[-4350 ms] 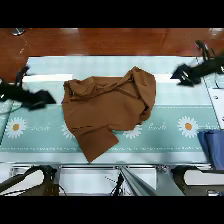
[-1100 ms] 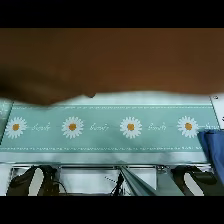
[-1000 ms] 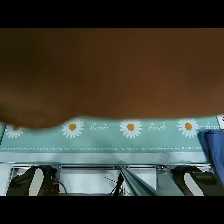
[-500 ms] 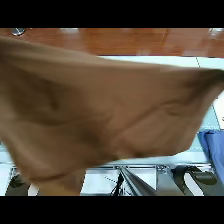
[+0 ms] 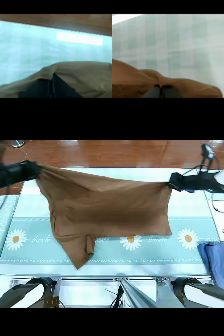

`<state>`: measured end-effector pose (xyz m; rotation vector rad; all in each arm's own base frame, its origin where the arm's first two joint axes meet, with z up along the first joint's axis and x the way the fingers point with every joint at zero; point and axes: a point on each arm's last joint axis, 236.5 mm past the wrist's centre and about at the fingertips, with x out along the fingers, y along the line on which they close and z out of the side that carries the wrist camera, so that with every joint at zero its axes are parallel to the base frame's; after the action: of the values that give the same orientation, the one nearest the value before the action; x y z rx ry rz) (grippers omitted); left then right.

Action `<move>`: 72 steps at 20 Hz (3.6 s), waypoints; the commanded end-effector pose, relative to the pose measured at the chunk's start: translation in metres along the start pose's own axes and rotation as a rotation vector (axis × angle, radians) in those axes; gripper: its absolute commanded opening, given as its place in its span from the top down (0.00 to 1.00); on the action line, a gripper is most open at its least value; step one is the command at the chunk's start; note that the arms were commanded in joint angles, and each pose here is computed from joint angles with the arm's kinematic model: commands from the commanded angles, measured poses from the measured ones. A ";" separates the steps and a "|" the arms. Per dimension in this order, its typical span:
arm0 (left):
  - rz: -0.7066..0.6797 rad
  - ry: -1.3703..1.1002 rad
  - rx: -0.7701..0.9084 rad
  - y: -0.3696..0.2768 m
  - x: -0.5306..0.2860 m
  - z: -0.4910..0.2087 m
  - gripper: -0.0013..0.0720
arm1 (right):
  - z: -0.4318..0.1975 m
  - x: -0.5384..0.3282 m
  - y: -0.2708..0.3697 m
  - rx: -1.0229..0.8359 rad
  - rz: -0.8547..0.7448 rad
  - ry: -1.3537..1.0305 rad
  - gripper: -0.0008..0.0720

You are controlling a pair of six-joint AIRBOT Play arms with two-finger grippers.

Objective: Fold the shirts.

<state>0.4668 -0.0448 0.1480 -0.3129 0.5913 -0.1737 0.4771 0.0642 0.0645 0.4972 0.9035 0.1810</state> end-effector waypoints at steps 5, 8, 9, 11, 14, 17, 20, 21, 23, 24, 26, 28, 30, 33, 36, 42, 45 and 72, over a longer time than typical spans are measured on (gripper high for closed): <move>-0.053 0.208 -0.278 -0.006 0.081 -0.052 0.02 | 0.042 0.082 0.003 0.048 0.124 0.071 0.23; -0.076 0.398 -0.285 0.010 0.046 -0.066 0.02 | 0.059 0.037 -0.016 0.034 0.124 0.107 0.22; -0.079 0.464 -0.289 0.021 0.030 -0.072 0.02 | 0.060 0.016 -0.029 0.015 0.099 0.120 0.22; -0.082 0.576 -0.295 0.047 -0.004 -0.092 0.02 | 0.051 -0.024 -0.060 -0.029 -0.008 0.154 0.22; -0.034 0.652 -0.415 0.084 -0.039 -0.145 0.02 | 0.014 -0.058 -0.089 -0.030 -0.107 0.161 0.22; -0.004 0.731 -0.548 0.101 -0.072 -0.226 0.02 | -0.062 -0.066 -0.098 0.038 -0.115 0.160 0.22; 0.044 0.692 -0.691 0.113 -0.095 -0.265 0.02 | -0.130 -0.076 -0.100 0.139 -0.129 0.146 0.22; 0.031 0.679 -0.711 0.109 -0.097 -0.270 0.02 | -0.151 -0.078 -0.098 0.154 -0.126 0.166 0.22; -0.028 0.674 -0.745 0.094 -0.092 -0.278 0.02 | -0.176 -0.080 -0.097 0.167 -0.120 0.181 0.22; -0.045 0.664 -0.757 0.089 -0.088 -0.281 0.02 | -0.182 -0.080 -0.097 0.169 -0.123 0.189 0.20; -0.032 0.648 -0.762 0.090 -0.080 -0.286 0.02 | -0.186 -0.079 -0.098 0.173 -0.124 0.197 0.13; -0.028 0.629 -0.748 0.089 -0.073 -0.284 0.02 | -0.184 -0.079 -0.099 0.172 -0.126 0.189 0.13; -0.028 0.596 -0.737 0.087 -0.064 -0.277 0.02 | -0.180 -0.078 -0.101 0.170 -0.131 0.169 0.13; -0.030 0.591 -0.709 0.082 -0.058 -0.276 0.02 | -0.169 -0.077 -0.104 0.163 -0.139 0.124 0.14; -0.015 0.589 -0.703 0.086 -0.059 -0.278 0.02 | -0.158 -0.075 -0.096 0.194 -0.105 0.078 0.14; 0.028 0.599 -0.717 0.094 -0.058 -0.283 0.02 | -0.160 -0.074 -0.091 0.194 -0.088 0.087 0.13; 0.016 0.649 -0.742 0.088 -0.052 -0.295 0.02 | -0.161 -0.075 -0.093 0.190 -0.098 0.093 0.13; -0.032 0.639 -0.682 0.068 -0.020 -0.278 0.96 | -0.208 -0.002 -0.122 0.600 0.076 0.344 0.14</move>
<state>0.2958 -0.0429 -0.0830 -0.9427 1.2788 -0.0971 0.2896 0.0189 -0.0932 1.0363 1.3163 0.0394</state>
